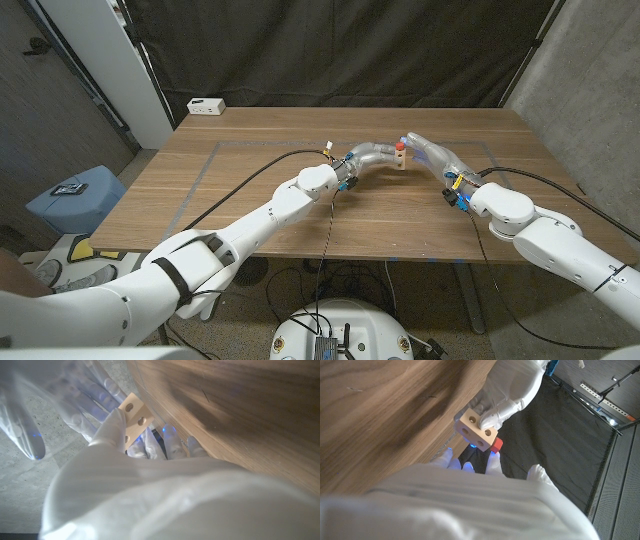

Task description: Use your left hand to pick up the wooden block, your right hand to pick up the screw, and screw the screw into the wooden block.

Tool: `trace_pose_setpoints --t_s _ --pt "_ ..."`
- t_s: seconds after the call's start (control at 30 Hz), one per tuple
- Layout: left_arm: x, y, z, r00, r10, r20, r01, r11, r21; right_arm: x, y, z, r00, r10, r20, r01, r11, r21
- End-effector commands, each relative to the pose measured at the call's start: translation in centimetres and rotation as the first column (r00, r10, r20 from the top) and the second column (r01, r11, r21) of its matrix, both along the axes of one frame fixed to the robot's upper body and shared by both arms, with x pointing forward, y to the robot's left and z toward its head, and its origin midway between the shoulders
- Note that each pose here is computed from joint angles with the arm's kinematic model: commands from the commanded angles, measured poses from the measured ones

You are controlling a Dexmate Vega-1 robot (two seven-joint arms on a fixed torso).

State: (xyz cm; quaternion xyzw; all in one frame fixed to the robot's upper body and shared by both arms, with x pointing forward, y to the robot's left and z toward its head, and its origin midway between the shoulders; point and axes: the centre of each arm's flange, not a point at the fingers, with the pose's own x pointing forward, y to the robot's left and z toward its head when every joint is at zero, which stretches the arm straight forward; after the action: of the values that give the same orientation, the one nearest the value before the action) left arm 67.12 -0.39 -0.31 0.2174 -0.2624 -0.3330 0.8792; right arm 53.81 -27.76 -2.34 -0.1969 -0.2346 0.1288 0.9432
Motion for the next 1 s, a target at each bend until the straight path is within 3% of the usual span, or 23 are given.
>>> trace_pose_setpoints --t_s 0.03,1.0 --pt "0.3 -0.2 0.1 1.000 -0.003 -0.008 0.003 1.000 0.000 0.0 -0.1 0.0 1.000 -0.002 -0.011 0.002 1.000 -0.004" --pt "0.2 -0.1 -0.2 1.000 -0.009 -0.015 0.009 1.000 0.001 -1.3 0.0 -0.5 1.000 -0.023 -0.012 0.023 1.000 -0.002"
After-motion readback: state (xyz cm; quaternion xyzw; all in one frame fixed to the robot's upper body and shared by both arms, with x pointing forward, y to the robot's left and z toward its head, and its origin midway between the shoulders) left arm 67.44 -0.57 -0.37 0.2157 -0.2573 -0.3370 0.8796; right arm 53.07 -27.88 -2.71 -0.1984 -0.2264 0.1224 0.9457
